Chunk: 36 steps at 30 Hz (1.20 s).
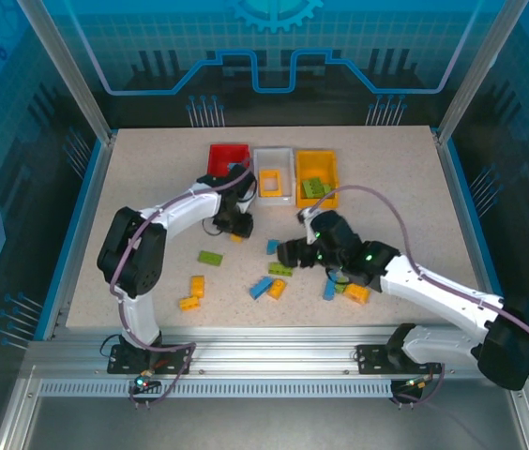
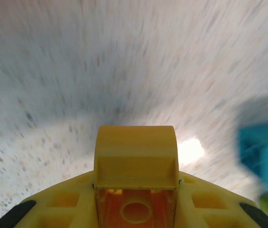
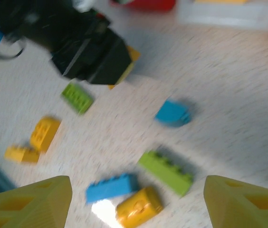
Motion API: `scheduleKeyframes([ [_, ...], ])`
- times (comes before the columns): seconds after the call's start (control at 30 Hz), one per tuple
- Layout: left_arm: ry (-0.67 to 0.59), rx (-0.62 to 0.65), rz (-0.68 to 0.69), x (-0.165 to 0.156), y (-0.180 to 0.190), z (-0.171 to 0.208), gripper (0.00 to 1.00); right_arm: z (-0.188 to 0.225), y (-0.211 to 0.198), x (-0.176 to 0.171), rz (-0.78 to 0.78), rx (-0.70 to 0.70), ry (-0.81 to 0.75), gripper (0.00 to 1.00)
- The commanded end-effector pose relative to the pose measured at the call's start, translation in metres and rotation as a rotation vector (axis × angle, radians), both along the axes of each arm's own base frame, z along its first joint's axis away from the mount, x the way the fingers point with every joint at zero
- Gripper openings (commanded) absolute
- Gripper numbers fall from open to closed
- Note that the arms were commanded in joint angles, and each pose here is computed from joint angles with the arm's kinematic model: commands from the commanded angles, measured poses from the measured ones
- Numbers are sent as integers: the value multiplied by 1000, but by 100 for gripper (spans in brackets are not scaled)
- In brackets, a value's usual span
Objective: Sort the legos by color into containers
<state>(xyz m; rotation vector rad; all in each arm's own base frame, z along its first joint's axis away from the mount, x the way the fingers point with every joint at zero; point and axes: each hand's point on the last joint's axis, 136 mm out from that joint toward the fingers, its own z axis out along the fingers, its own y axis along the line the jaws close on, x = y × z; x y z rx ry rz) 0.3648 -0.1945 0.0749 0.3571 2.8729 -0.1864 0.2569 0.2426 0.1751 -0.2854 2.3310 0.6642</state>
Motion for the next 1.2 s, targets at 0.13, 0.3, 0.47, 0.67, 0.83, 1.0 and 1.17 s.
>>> scheduleKeyframes([
  [0.13, -164, -191, 158, 62, -47, 90, 26, 66, -28, 81, -199, 174, -95, 73],
  [0.3, -211, -186, 210, 108, -61, 89, 25, 82, -29, 121, -231, 243, -139, 73],
  [0.47, -268, -188, 256, 146, -72, 72, 25, 97, -32, 143, -267, 281, -189, 73],
  [0.67, -307, -144, 290, 174, -67, 41, 28, 95, -36, 141, -273, 287, -177, 73],
  [0.83, -287, -126, 269, 180, -72, 27, 38, 82, -39, 132, -270, 278, -151, 73],
  [1.0, -290, -130, 269, 176, -71, 38, 51, 72, -38, 126, -259, 276, -122, 74],
  [1.17, -315, -152, 267, 170, -70, 66, 51, 67, -41, 119, -252, 250, -103, 74],
])
